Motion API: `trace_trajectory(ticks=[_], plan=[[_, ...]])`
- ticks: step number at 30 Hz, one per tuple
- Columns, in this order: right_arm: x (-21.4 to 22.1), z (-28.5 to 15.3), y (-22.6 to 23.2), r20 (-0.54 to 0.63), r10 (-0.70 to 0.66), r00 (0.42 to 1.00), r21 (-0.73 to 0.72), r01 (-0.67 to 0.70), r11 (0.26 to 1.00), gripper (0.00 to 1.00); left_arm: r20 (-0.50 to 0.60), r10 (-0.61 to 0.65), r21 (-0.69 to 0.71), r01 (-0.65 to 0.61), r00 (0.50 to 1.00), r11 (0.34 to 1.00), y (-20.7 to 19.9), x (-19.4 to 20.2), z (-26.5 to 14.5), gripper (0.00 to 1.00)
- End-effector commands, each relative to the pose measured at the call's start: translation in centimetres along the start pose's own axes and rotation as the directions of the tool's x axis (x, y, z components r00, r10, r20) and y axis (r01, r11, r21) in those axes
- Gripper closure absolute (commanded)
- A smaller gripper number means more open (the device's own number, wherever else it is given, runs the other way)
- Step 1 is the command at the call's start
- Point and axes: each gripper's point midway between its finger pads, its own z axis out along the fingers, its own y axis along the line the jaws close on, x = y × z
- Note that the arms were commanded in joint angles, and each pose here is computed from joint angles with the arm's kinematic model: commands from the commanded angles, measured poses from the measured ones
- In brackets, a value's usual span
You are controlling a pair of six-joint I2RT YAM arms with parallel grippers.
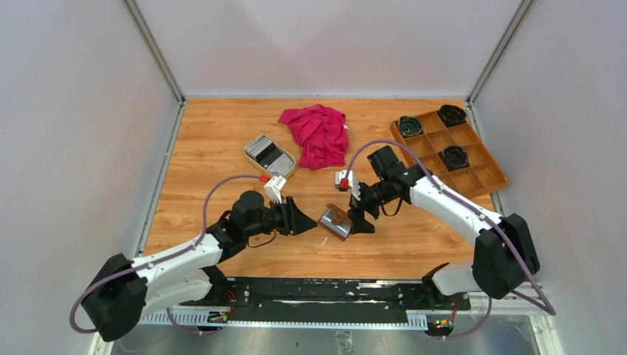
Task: Put the credit cards into the card holder
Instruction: Turn over the card slot in the card holder.
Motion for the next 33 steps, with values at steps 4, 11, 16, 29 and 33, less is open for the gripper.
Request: trace_trajectory(ticks=[4,11,16,29,33], plan=[[1.6,2.6,-3.2,-0.121,0.019,0.992,0.182,0.004,0.983,0.0,0.014,0.017,-0.015,-0.017,1.0,1.0,0.0,-0.4,1.8,0.57],[2.7,4.6,-3.4,-0.169,0.08,0.982,0.192,-0.047,0.98,0.0,0.023,-0.002,-0.029,0.002,1.0,1.0,0.9,0.1,1.8,0.55],[3.4,4.9,-4.1,-0.207,0.102,0.973,0.23,-0.054,0.972,0.05,0.025,-0.014,-0.023,0.015,1.0,1.0,1.2,0.5,1.8,0.55],[2.7,2.3,-5.6,-0.147,0.175,0.974,0.294,-0.126,0.947,0.66,0.013,-0.027,-0.019,0.027,1.0,0.999,1.8,1.2,2.1,0.55],[2.7,2.2,-6.1,-0.132,0.209,0.969,0.301,-0.162,0.94,0.79,0.009,-0.027,-0.009,0.027,1.0,1.0,1.7,1.2,2.5,0.55]])
